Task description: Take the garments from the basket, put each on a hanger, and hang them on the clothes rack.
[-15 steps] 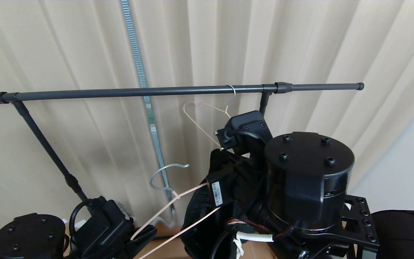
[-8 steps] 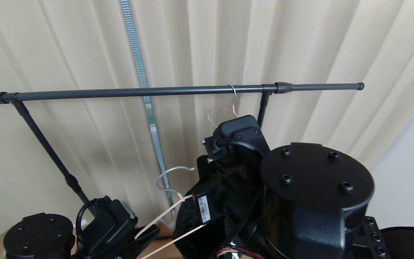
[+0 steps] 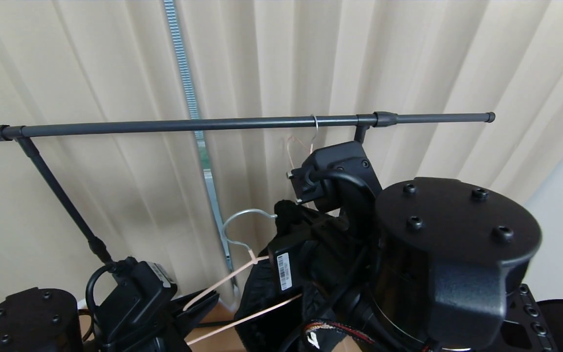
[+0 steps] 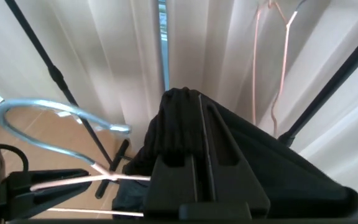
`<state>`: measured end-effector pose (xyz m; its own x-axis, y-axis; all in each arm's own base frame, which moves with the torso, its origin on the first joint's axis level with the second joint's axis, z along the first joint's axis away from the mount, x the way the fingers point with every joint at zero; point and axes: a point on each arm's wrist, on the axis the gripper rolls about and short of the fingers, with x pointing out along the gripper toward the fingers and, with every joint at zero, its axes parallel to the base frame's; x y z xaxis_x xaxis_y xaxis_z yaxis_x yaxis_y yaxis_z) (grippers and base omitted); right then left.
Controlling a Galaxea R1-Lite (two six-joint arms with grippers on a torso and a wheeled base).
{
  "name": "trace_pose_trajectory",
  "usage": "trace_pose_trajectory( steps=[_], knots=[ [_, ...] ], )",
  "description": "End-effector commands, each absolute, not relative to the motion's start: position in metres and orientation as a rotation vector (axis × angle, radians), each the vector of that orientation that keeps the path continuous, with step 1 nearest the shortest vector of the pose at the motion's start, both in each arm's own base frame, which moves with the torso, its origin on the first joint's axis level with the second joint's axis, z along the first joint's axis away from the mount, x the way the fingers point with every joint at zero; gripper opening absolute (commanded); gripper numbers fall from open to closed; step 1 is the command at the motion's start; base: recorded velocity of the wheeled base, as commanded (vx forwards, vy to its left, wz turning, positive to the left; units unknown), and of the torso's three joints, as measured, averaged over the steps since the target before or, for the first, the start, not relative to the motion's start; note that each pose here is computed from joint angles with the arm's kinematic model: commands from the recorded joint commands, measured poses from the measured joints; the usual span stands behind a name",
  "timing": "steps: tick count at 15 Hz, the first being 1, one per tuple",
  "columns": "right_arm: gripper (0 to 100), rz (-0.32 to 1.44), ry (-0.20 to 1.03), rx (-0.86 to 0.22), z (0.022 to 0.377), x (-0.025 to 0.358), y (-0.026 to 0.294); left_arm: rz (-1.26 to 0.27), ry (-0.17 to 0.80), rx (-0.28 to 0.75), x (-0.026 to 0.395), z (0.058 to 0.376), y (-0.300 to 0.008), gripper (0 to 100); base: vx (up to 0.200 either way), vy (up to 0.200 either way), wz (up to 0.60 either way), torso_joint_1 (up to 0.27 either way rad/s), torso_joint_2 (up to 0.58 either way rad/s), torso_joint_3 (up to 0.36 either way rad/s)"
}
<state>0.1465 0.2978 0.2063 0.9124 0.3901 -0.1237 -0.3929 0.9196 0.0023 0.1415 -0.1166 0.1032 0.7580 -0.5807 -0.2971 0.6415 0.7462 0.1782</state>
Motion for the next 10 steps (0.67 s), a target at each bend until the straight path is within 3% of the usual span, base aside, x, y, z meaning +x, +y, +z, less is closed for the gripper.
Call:
trace_pose_trajectory(
  steps=[1, 6, 7, 10],
  knots=[
    [0, 0.397, 0.121, -0.021, 0.207, 0.148, 0.297, -0.676, 0.224, 0.275, 0.140, 0.103, -0.115, 0, 0.000, 0.000, 0.00, 0.000, 0.00, 0.000],
    [0, 0.388, 0.120, -0.016, 0.207, 0.151, 0.296, -0.675, 0.217, 0.273, 0.140, 0.103, -0.115, 0, 0.000, 0.000, 0.00, 0.000, 0.00, 0.000],
    [100, 0.388, 0.120, -0.016, 0.207, 0.151, 0.296, -0.675, 0.217, 0.273, 0.140, 0.103, -0.115, 0, 0.000, 0.000, 0.00, 0.000, 0.00, 0.000],
    [100, 0.351, 0.118, -0.011, 0.209, 0.161, 0.290, -0.675, 0.211, 0.271, 0.139, 0.104, -0.115, 0, 0.000, 0.000, 0.00, 0.000, 0.00, 0.000]
  ],
)
